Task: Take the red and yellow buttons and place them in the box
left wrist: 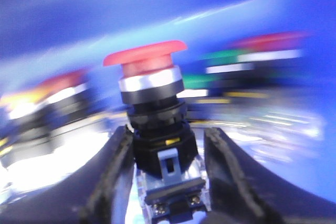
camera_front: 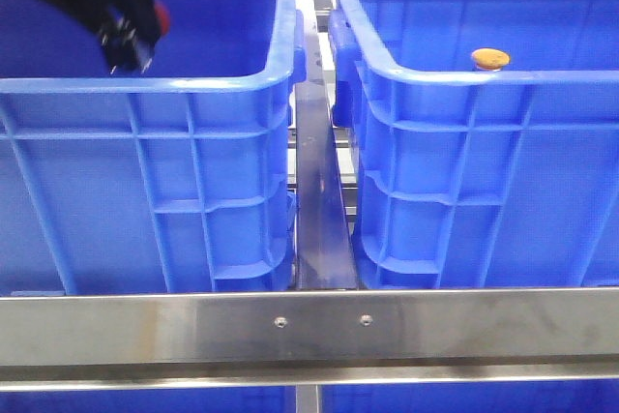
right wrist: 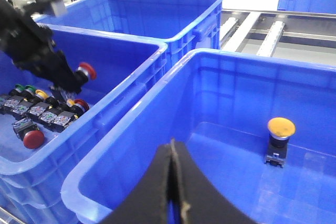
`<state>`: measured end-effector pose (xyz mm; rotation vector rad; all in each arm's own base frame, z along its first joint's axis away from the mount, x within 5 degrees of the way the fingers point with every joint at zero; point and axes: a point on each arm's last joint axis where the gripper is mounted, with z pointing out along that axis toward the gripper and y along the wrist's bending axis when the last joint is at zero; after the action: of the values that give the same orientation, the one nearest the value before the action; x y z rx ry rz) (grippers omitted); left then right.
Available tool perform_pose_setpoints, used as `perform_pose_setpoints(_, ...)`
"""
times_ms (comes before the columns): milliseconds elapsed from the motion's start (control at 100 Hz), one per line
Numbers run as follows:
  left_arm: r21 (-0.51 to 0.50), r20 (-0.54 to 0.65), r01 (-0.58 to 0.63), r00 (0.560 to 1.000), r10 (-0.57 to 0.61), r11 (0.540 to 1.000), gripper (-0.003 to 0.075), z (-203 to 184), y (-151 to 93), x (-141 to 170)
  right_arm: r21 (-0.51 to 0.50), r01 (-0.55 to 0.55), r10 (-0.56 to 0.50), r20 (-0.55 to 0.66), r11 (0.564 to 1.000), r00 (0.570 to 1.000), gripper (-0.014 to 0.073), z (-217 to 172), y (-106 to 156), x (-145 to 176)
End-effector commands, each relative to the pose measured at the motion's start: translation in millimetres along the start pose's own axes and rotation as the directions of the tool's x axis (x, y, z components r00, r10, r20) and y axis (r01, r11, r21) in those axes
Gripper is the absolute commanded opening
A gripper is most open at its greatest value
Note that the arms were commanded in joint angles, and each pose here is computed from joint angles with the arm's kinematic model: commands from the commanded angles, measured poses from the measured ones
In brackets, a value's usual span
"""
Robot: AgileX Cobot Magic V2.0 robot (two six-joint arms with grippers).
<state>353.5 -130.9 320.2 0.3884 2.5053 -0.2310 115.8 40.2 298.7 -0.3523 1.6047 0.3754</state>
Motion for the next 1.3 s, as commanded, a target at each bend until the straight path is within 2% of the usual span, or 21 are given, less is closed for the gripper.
perform_pose_setpoints(0, 0.099, 0.161, -0.053, 0.986, 0.036, 0.994, 0.0136, -46, -17, -13, -0.010, -0.016, 0.016, 0.042, 1.000, 0.999, -0.0069, -1, 1, -10)
perform_pose_setpoints(170, 0.238, 0.221, -0.137, 0.972, 0.083, 0.962, 0.0136, -73, -34, -11, -0.010, -0.016, 0.016, 0.042, 1.000, 0.999, -0.0069, -1, 1, -10)
perform_pose_setpoints(420, 0.440, 0.267, -0.308, 0.942, 0.205, 0.844, 0.0136, -84, -70, -4, -0.010, -0.016, 0.016, 0.042, 1.000, 0.999, -0.0069, -1, 1, -10)
perform_pose_setpoints(560, 0.479, 0.260, -0.361, 0.929, 0.263, 0.800, 0.0136, -85, -89, 3, -0.010, -0.016, 0.016, 0.042, 1.000, 0.999, -0.0069, -1, 1, -10)
perform_pose_setpoints(860, 0.530, 0.261, -0.414, 0.910, 0.323, 0.740, 0.0136, -89, -118, 13, -0.010, -0.016, 0.016, 0.042, 1.000, 0.999, -0.0069, -1, 1, -10)
perform_pose_setpoints(1090, 0.540, 0.259, -0.424, 0.906, 0.336, 0.727, 0.0136, -90, -124, 16, -0.006, -0.024, 0.025, 0.042, 1.000, 0.999, -0.0062, 0, 0, -10)
perform_pose_setpoints(1150, 0.540, 0.259, -0.424, 0.906, 0.336, 0.727, 0.0136, -90, -124, 16, -0.007, -0.028, 0.028, 0.040, 1.000, 0.999, -0.0024, 1, 0, -11)
perform_pose_setpoints(1200, 0.540, 0.259, -0.424, 0.906, 0.336, 0.727, 0.0136, -90, -124, 16, -0.012, -0.030, 0.030, 0.038, 0.999, 0.999, 0.0047, 2, -1, -12)
perform_pose_setpoints(1290, 0.540, 0.259, -0.424, 0.906, 0.336, 0.727, 0.0136, -90, -124, 16, -0.025, -0.058, 0.059, 0.046, 0.998, 0.997, 0.0236, 6, -1, -17)
